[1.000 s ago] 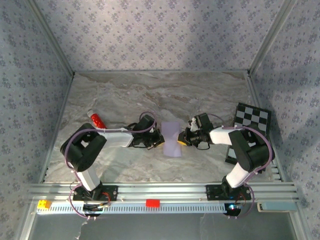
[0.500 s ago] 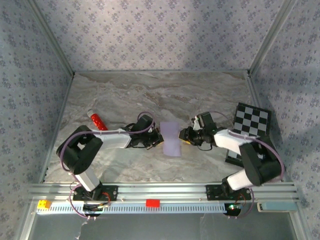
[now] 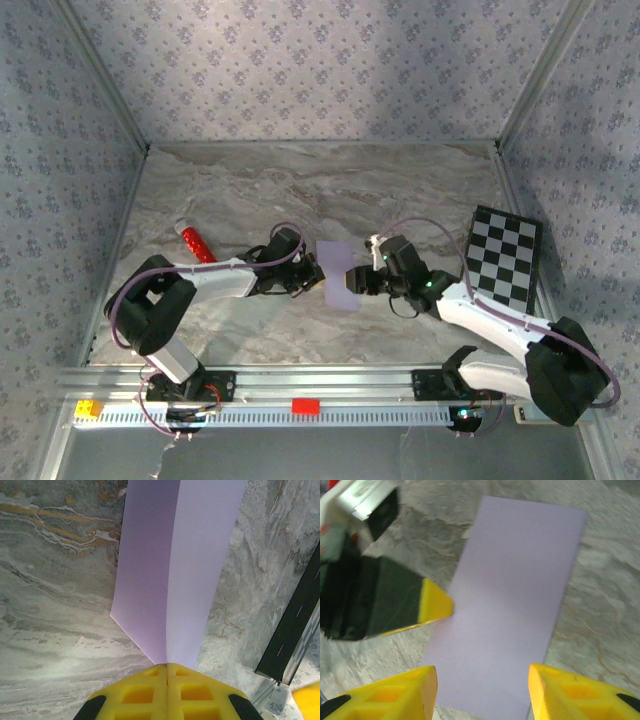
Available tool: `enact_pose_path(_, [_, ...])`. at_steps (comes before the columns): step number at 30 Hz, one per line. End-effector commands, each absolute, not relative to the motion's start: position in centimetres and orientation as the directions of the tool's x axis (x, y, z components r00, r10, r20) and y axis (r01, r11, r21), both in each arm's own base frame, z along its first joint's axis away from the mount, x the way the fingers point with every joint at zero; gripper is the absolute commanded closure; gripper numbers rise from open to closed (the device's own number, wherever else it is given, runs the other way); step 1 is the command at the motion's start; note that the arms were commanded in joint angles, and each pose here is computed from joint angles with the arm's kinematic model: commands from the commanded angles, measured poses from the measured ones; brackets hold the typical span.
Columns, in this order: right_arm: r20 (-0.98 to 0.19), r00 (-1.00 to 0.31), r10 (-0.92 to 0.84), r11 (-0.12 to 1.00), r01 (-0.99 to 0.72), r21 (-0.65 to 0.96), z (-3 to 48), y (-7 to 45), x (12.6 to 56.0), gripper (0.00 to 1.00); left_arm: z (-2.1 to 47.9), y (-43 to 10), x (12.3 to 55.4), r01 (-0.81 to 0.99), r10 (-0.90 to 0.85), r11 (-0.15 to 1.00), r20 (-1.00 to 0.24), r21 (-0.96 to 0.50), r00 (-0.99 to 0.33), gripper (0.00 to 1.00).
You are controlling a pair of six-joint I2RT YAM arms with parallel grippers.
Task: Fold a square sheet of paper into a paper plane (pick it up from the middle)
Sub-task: Third fold the triangle at the center of the table.
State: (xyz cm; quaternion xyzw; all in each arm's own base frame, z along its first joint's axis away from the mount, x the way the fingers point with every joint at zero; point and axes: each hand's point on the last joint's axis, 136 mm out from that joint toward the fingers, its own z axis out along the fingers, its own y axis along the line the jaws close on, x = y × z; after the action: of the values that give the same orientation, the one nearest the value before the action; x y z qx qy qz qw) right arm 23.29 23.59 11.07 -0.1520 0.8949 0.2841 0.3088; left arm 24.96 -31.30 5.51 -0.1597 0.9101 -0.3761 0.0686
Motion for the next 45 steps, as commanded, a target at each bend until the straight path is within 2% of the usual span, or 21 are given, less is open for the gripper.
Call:
enact_pose_path(1, [-0.793, -0.549, -0.262, 0.769, -0.616, 0.172, 11.8, 24.5, 23.1, 0.48, 6.4, -30.9, 25.2, -0.261, -0.372, 0.653, -0.001, -0.712, -0.928, 0.99])
enact_pose_path(5, [-0.829, -0.375, -0.414, 0.675, -0.737, -0.005, 11.6, 26.4, 21.1, 0.48, 6.5, -30.8, 25.1, -0.259, -0.371, 0.654, -0.003, -0.711, -0.929, 0.98])
enact_pose_path(12, [-0.811, -0.131, -0.571, 0.468, -0.863, -0.189, 10.7, 30.0, 17.4, 0.47, 6.6, -30.9, 25.2, -0.258, -0.37, 0.653, -0.003, -0.712, -0.929, 0.98])
enact_pose_path(14, [-0.804, -0.116, -0.583, 0.455, -0.867, -0.205, 10.3, 30.6, 17.1, 0.47, 6.6, -30.8, 25.1, -0.258, -0.37, 0.653, -0.003, -0.712, -0.929, 0.99])
enact_pose_path(18, [-0.788, -0.101, -0.608, 0.527, -0.794, -0.305, 9.8, 30.5, 18.2, 0.42, 6.5, -30.8, 25.0, -0.259, -0.37, 0.653, -0.001, -0.712, -0.929, 0.98])
enact_pose_path(23, [-0.751, -0.098, -0.653, 0.535, -0.762, -0.366, 8.7, 30.4, 18.9, 0.4, 6.6, -30.7, 25.0, -0.257, -0.372, 0.652, -0.006, -0.713, -0.928, 0.98])
enact_pose_path(31, [-0.739, -0.106, -0.666, 0.544, -0.746, -0.383, 8.1, 30.4, 19.1, 0.51, 6.5, -30.5, 25.0, -0.259, -0.374, 0.656, -0.007, -0.709, -0.927, 0.99])
enact_pose_path(41, [-0.732, -0.127, -0.669, 0.565, -0.726, -0.391, 8.1, 29.7, 19.4, 0.75, 6.4, -30.4, 25.0, -0.26, -0.373, 0.656, -0.005, -0.708, -0.928, 0.98])
enact_pose_path(45, [-0.734, -0.131, -0.667, 0.567, -0.728, -0.385, 8.2, 29.8, 19.3, 0.8, 6.3, -30.4, 24.9, -0.26, -0.373, 0.657, -0.006, -0.708, -0.928, 0.98])
